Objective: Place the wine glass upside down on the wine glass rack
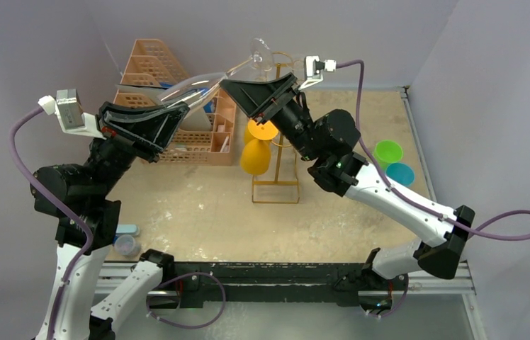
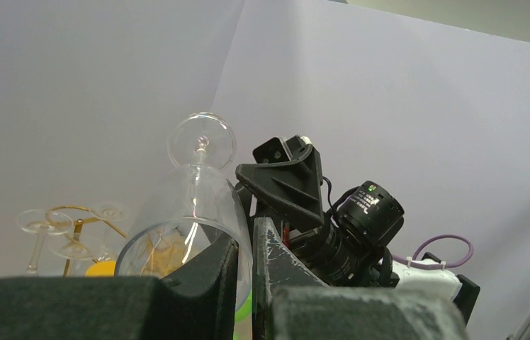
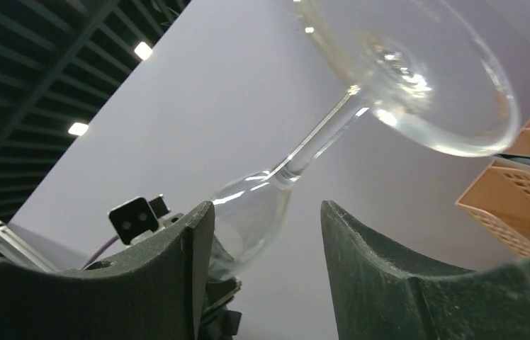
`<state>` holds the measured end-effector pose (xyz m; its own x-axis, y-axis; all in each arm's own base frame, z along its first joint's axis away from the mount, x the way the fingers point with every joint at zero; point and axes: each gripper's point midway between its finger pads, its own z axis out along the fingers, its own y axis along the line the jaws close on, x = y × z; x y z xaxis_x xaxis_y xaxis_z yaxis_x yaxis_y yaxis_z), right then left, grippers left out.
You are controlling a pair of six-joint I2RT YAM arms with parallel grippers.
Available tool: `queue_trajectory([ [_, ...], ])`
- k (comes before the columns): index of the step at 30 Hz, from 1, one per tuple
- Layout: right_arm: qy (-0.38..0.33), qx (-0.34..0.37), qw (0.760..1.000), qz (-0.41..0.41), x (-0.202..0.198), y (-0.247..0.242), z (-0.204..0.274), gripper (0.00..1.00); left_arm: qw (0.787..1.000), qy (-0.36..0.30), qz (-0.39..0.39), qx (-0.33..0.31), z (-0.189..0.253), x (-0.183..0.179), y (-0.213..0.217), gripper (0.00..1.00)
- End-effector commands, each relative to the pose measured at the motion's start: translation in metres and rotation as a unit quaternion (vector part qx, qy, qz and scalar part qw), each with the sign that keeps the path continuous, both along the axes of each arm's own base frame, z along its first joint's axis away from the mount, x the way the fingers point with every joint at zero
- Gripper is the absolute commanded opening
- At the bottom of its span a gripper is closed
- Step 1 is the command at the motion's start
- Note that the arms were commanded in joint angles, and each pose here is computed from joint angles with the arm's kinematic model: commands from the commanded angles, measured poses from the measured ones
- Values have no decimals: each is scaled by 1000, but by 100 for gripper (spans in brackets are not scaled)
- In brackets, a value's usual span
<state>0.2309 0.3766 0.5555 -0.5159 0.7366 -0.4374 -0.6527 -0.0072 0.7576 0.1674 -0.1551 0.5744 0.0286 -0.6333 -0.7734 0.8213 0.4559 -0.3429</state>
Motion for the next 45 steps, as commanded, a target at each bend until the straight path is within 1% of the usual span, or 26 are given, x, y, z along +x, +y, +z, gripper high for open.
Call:
queue_trajectory([
  [1,-29,82,996,-10,-11,-20,51,59,999,-40,4,1,10,-8,2,0],
  [4,-16,93,995,-17,-5,-20,51,57,999,-43,2,4,9,-11,1,0],
  [8,3,128,992,-14,0,-20,53,52,998,-60,13,5,10,-19,6,0],
  [15,19,129,991,14,1,-7,54,41,998,-67,5,12,6,-20,3,0],
  [22,26,108,993,29,-6,5,48,23,998,-64,7,18,1,-15,1,0],
  [23,27,107,994,29,-6,5,47,18,998,-62,8,20,0,-13,1,0],
  [26,24,102,994,22,-6,3,46,0,998,-55,10,23,-6,-11,1,0],
  [27,23,97,995,16,-5,2,47,0,998,-51,11,25,-9,-9,1,0],
  [28,26,89,996,10,-4,1,45,0,998,-47,13,26,-11,-9,1,2],
  [31,28,58,998,-15,1,-2,41,0,999,-33,18,26,-18,-8,3,13],
  [34,17,46,998,-31,2,-5,37,0,999,-19,27,28,-23,-9,6,30],
  [37,11,31,999,-41,3,-8,33,0,999,-1,40,31,-28,-9,10,43],
  [39,0,15,998,-54,4,-10,33,0,998,20,49,37,-34,-9,13,46],
  [41,-5,-21,998,-60,5,-10,33,0,997,41,60,38,-39,-8,18,52],
  [45,-22,-77,994,-79,11,-22,38,0,992,76,84,47,-46,-10,26,59],
])
